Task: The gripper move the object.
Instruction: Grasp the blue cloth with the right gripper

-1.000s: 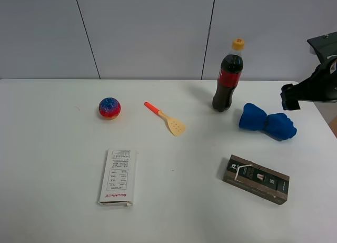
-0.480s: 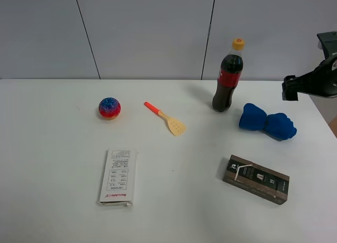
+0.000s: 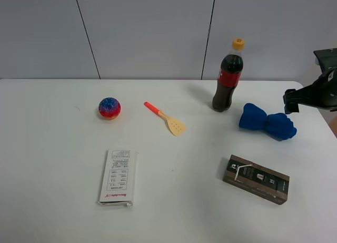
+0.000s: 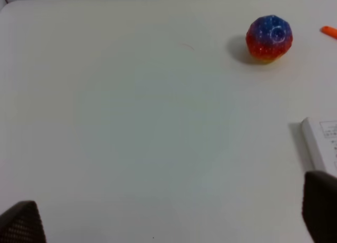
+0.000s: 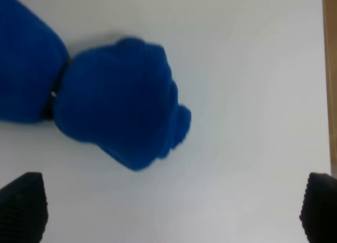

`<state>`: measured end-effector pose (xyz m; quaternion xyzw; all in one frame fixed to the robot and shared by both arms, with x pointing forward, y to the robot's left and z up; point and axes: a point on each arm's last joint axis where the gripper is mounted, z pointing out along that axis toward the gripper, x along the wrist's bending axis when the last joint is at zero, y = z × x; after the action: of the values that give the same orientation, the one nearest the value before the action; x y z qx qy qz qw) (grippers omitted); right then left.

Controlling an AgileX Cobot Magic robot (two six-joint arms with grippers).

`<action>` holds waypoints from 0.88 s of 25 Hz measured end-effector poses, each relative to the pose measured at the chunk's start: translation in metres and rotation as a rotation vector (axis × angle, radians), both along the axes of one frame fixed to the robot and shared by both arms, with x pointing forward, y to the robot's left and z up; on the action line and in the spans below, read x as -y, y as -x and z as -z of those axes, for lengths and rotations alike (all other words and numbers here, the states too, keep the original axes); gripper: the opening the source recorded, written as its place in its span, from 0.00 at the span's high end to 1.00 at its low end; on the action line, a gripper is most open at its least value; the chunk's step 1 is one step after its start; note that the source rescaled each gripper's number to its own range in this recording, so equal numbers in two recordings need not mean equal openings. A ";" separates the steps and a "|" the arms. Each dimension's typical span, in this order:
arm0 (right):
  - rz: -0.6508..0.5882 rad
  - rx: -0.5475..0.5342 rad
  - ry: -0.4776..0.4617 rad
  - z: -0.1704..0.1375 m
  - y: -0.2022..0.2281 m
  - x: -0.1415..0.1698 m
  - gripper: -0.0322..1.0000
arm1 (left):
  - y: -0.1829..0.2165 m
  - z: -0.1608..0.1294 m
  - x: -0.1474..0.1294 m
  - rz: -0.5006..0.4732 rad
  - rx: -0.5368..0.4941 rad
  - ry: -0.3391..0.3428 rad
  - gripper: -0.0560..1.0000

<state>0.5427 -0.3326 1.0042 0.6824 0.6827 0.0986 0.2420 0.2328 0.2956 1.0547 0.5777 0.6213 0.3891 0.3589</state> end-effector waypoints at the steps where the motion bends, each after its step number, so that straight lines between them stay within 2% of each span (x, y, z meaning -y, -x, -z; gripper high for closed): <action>1: -0.014 0.023 -0.001 -0.001 -0.002 -0.001 0.04 | 0.000 0.000 0.000 0.000 0.000 0.000 0.00; 4: -0.097 0.105 0.020 -0.003 -0.011 -0.003 0.07 | 0.000 0.000 0.000 0.000 0.000 0.000 0.00; 6: -0.160 0.115 0.049 0.000 -0.015 -0.004 0.12 | 0.000 0.000 0.000 0.000 0.000 0.000 0.00; 12: -0.394 -0.055 0.156 0.042 -0.027 -0.003 0.23 | 0.000 0.000 0.000 0.000 0.000 0.000 0.00; 15: -0.473 -0.126 0.177 0.063 -0.031 -0.003 0.28 | 0.000 0.000 0.000 0.000 0.000 0.000 0.00; 19: -0.504 -0.141 0.165 0.077 -0.041 -0.004 0.38 | 0.000 0.000 0.000 0.000 0.000 0.000 0.00; 22: -0.516 -0.095 0.166 0.070 -0.058 -0.005 0.41 | 0.000 0.000 0.000 0.001 0.000 0.001 0.00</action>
<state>0.6007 -0.3275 0.9340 0.4676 0.8503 0.0686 0.2316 0.2328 0.2955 1.0547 0.5777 0.6213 0.3887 0.3594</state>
